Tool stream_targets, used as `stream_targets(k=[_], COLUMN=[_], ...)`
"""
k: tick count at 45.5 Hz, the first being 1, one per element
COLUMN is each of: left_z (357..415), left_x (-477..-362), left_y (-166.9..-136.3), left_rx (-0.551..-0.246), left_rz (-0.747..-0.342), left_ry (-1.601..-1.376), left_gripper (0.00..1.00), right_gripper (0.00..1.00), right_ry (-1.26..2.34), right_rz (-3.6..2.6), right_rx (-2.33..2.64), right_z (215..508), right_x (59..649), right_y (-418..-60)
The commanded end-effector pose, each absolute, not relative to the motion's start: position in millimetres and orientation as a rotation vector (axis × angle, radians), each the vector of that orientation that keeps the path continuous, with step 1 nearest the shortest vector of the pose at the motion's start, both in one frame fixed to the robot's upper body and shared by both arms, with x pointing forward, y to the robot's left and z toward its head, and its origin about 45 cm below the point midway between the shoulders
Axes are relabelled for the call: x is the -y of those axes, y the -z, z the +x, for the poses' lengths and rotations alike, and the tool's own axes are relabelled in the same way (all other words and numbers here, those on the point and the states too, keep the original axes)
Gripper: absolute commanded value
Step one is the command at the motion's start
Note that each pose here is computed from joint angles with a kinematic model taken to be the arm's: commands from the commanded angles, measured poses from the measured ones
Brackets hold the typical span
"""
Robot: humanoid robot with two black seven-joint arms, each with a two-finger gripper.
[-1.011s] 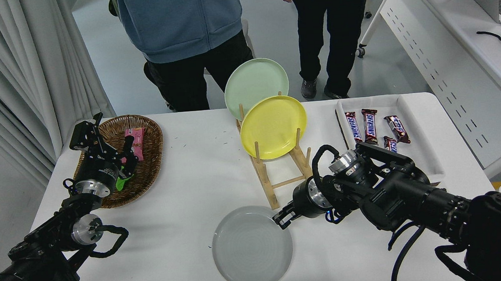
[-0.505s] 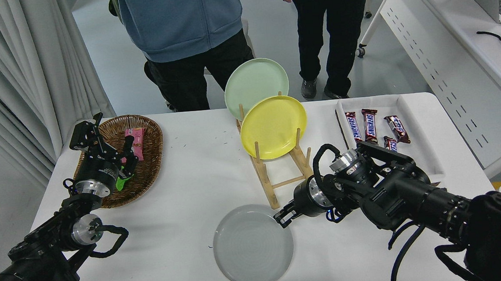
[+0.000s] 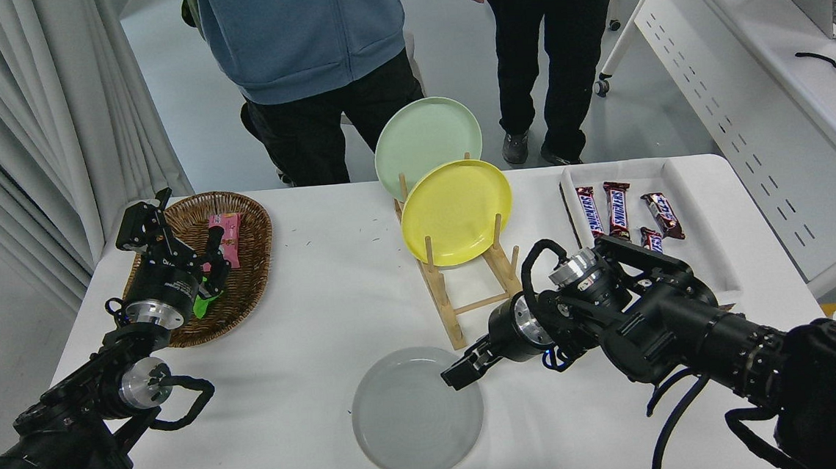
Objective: Place the plate on the table
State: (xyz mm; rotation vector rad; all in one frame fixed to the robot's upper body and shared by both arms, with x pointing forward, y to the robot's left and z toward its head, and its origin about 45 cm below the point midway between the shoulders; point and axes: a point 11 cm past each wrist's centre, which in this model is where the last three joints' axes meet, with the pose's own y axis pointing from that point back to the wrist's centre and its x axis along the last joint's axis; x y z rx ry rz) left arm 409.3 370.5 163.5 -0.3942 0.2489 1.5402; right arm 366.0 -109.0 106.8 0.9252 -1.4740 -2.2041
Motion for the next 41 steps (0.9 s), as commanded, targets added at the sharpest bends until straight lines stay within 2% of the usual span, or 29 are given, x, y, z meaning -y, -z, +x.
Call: stream_targets(k=[1, 12, 22, 41], left_z=[409.3, 409.3, 409.3, 409.3], left_x=[-370.5, -370.5, -370.5, -370.5], left_y=[-163.5, -163.5, -163.5, -163.5], left_rx=[-0.249, -0.249, -0.249, -0.249], left_rz=[-0.394, -0.394, -0.394, -0.394], left_ry=[-1.540, -1.540, -1.540, -1.540], left_gripper=[1.00, 1.00, 1.00, 1.00], right_gripper=[0.99, 0.99, 0.99, 0.99], right_ry=[2.234, 2.170, 2.143, 1.945], right_rz=[0.922, 1.021, 1.142, 1.479], right_rx=[1.355, 1.265, 1.223, 1.505], right_z=[353, 339, 344, 414], right_x=[94, 86, 90, 146], right_y=[-111, -126, -158, -247])
